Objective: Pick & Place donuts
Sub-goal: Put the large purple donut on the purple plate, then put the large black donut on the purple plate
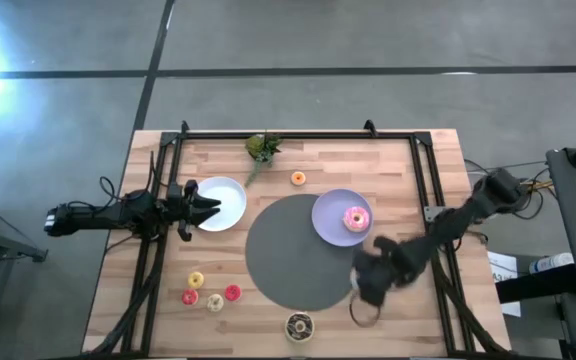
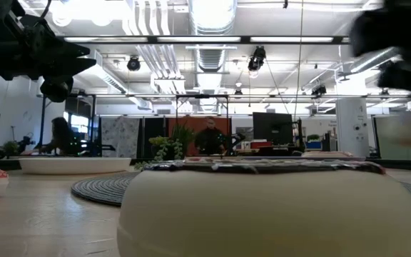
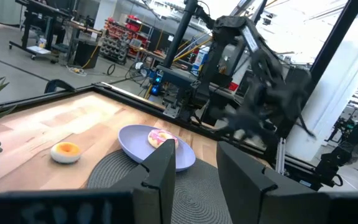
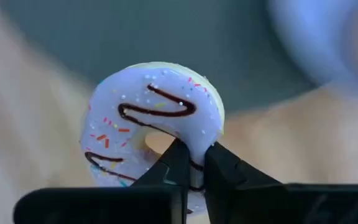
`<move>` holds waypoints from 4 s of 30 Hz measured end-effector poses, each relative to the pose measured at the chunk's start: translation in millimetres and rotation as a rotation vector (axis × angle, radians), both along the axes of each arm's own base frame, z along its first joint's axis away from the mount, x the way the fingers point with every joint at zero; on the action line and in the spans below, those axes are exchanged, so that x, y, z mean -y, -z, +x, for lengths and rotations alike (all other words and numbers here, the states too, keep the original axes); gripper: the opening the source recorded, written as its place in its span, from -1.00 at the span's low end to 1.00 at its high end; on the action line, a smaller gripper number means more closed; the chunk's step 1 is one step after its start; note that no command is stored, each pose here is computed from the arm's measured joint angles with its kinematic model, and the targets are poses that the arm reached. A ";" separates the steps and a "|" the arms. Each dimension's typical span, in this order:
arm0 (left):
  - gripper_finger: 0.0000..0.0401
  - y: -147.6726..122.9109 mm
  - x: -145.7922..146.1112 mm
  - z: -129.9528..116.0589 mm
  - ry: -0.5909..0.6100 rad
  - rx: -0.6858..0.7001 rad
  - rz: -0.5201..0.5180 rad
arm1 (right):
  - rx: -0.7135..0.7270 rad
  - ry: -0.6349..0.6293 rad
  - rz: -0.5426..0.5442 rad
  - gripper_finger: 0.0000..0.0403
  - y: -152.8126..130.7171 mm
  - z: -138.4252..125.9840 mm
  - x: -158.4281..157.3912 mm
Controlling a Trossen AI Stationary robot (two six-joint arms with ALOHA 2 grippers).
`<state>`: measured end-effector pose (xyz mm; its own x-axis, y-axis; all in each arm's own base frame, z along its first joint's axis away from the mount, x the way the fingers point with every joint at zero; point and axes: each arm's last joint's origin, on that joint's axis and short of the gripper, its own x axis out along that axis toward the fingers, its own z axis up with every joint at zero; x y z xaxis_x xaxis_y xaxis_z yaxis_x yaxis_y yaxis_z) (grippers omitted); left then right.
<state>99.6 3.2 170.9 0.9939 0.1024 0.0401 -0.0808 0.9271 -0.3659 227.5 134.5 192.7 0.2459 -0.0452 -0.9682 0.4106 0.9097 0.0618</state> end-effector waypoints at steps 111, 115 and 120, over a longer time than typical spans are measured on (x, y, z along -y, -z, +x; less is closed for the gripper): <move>-0.54 9.7 2.6 2.5 0.081 -0.076 -0.528 | 0.237 -0.409 0.037 0.34 40.6 157.1 -97.2; -0.54 9.6 2.6 2.5 0.081 -0.075 -0.528 | 0.250 -0.460 0.065 0.25 38.2 157.6 -101.3; -0.54 9.7 2.5 2.5 0.081 -0.075 -0.526 | 0.252 -0.501 0.056 0.15 39.9 156.0 -102.8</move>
